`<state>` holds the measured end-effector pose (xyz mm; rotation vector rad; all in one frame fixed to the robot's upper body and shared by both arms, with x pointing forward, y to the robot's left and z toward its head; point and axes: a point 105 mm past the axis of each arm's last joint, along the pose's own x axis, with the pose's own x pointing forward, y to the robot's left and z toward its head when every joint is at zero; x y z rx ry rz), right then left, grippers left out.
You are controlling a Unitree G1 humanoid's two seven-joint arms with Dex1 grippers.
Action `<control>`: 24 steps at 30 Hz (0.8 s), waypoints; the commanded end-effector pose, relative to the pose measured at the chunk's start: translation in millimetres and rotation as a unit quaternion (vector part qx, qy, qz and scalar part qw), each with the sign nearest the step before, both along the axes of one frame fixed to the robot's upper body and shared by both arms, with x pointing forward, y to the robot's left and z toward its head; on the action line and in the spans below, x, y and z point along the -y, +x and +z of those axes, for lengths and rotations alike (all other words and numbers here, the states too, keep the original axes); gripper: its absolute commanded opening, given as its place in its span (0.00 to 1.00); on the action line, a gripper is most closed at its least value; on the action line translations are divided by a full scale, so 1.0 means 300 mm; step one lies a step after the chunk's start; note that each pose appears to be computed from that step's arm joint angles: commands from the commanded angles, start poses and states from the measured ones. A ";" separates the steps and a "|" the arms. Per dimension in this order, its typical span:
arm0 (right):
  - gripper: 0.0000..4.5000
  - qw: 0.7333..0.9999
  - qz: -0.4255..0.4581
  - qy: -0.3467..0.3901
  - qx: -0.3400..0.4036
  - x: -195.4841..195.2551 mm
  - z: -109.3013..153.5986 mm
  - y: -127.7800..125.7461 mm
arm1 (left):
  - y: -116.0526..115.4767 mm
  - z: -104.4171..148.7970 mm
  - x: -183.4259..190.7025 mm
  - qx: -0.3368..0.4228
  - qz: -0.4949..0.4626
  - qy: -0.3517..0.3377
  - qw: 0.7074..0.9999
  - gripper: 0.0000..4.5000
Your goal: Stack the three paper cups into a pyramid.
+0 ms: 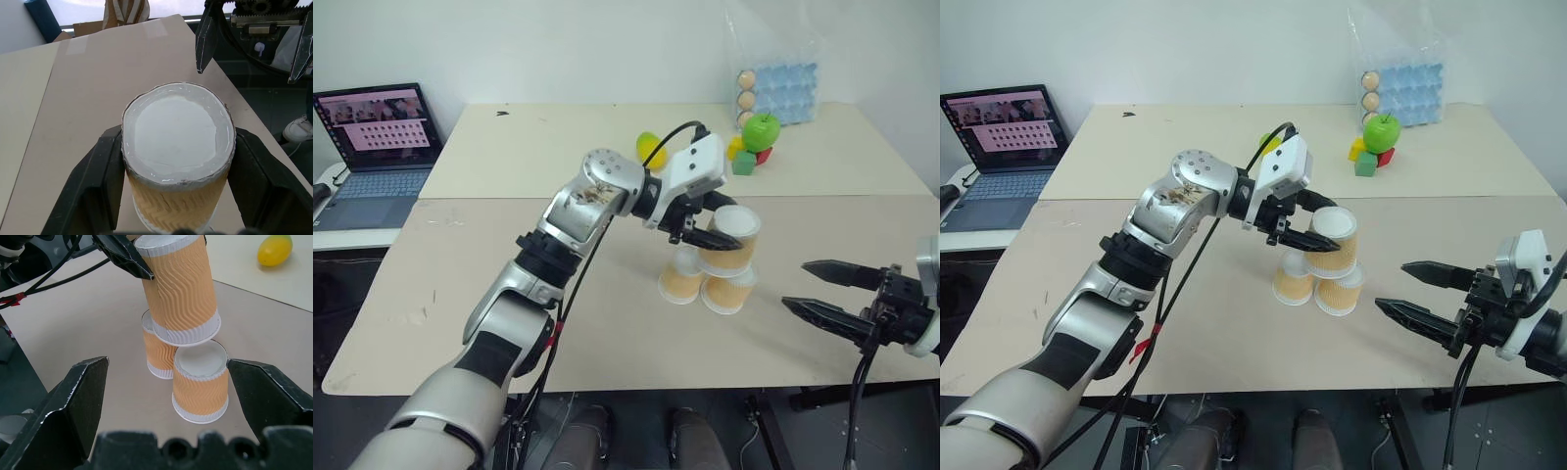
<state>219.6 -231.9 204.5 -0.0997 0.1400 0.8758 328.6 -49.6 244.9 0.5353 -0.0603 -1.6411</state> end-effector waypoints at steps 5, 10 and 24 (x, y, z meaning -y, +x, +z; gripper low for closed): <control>1.00 1.000 -0.003 -0.007 0.018 0.004 0.003 -0.001 | -0.006 0.049 0.002 0.024 -0.014 -0.002 1.000 0.64; 1.00 1.000 -0.006 -0.005 0.018 -0.002 0.001 0.006 | -0.005 0.036 0.000 0.020 -0.017 0.004 1.000 0.64; 1.00 1.000 -0.010 -0.008 0.017 -0.012 -0.002 0.005 | -0.008 0.025 0.012 0.018 -0.026 0.005 0.999 0.99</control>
